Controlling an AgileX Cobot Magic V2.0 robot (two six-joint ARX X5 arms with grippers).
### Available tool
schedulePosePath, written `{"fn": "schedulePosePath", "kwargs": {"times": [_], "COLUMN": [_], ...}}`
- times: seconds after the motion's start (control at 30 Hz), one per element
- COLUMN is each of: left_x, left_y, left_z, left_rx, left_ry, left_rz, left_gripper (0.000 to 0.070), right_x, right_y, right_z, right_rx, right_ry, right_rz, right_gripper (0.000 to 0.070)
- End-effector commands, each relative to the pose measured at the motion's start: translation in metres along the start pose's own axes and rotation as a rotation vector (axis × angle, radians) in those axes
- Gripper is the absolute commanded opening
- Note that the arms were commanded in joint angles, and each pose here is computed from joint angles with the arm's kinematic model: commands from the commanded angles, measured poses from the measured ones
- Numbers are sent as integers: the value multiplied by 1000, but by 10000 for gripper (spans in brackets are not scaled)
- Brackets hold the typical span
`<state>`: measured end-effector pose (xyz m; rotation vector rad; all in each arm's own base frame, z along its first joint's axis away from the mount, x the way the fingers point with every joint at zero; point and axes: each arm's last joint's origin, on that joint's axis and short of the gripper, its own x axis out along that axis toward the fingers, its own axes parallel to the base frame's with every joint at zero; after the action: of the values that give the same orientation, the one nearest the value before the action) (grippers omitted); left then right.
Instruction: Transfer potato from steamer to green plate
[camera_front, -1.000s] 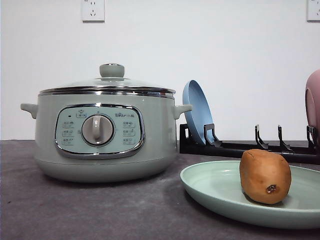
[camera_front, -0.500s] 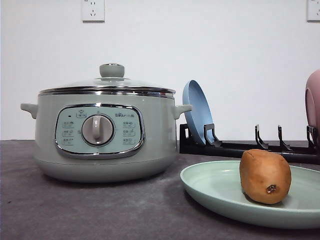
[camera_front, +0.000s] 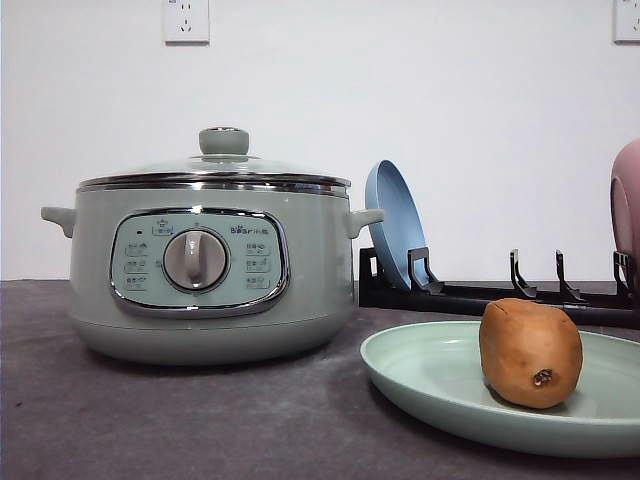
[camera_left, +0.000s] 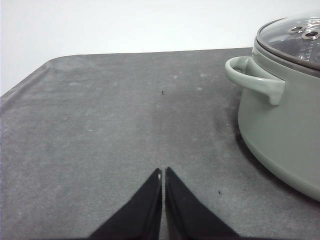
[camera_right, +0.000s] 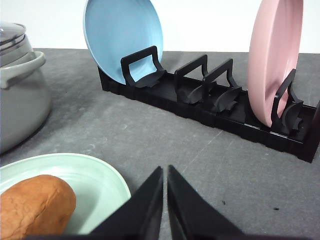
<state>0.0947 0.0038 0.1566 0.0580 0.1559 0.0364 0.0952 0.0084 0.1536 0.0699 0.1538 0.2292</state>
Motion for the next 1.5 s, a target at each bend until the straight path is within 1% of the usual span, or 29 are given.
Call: {"fn": "schedulePosePath", "kwargs": {"times": [0.0,1.47], "left_x": [2,2], "left_y": [0,0], "left_z": [-7,-7], "left_rx": [-6,-6], "left_ry": [24,24], "left_rz": [2,2], "left_gripper": [1,1], "right_x": [0,0], "right_y": [0,0], "right_z": [-2,-2], "right_rx": [11,11], "right_ry": [2,2], "right_rz": [-1,-1], "right_gripper": [0,0]}}
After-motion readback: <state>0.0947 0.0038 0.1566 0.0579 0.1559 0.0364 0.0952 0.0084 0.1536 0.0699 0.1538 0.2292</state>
